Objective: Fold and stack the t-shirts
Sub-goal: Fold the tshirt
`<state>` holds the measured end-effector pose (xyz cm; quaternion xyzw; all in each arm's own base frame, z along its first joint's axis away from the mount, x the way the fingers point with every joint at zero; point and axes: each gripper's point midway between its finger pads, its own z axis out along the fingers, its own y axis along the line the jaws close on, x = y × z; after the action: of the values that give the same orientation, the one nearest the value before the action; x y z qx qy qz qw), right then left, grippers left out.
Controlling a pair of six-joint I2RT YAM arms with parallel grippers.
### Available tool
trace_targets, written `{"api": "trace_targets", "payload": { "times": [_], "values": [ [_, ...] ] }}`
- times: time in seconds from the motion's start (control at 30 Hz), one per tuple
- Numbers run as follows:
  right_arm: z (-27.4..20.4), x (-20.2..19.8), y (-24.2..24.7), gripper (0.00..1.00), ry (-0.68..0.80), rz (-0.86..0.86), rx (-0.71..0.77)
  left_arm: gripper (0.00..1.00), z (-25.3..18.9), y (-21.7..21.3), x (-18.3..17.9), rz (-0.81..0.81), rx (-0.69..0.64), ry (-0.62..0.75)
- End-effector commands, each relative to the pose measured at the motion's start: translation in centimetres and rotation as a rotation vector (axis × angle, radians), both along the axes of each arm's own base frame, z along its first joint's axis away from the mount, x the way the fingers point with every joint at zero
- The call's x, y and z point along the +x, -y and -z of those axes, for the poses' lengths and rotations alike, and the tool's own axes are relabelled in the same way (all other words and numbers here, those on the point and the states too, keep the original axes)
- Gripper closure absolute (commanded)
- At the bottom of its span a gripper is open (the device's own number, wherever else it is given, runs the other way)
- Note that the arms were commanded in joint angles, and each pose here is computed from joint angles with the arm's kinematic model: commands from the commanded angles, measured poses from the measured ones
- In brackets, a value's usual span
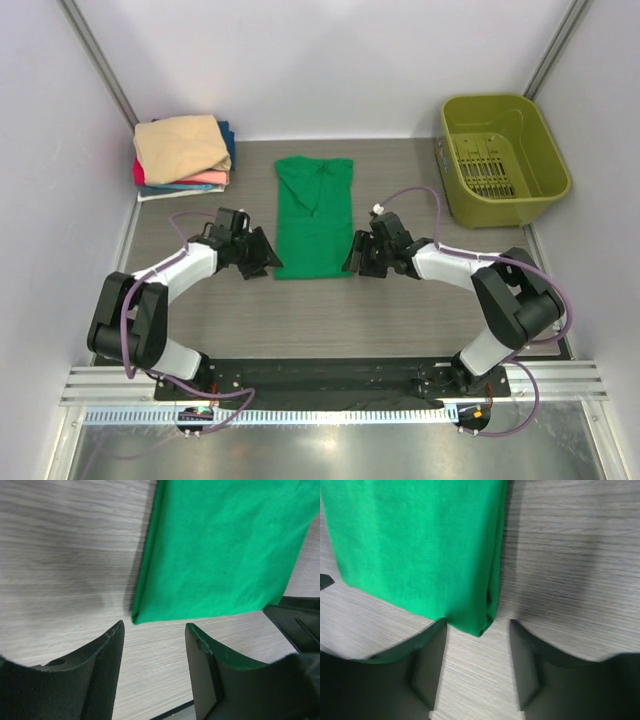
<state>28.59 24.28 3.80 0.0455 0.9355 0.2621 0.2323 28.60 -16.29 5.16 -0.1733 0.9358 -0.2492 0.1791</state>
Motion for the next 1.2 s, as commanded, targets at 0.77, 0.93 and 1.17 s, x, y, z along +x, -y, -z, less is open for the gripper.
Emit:
{"api": "trace_targets", "payload": {
  "times": [0.77, 0.93, 1.17],
  "values": [
    [1.8, -0.1, -0.1, 0.95, 0.013, 0.003, 0.003, 0.75, 4.9, 1.5, -0.9, 0.021, -0.005, -0.006],
    [1.9, -0.2, -0.1, 0.99, 0.011, -0.006, 0.002, 1.0, 4.8, 2.4, -0.1, 0.048, -0.015, 0.008],
    [0.3, -1.7, 0.7, 0.99, 0.02, -0.011, 0.008, 1.0, 3.2, 3.1, -2.3, 0.065, -0.028, 0.02]
  ]
}}
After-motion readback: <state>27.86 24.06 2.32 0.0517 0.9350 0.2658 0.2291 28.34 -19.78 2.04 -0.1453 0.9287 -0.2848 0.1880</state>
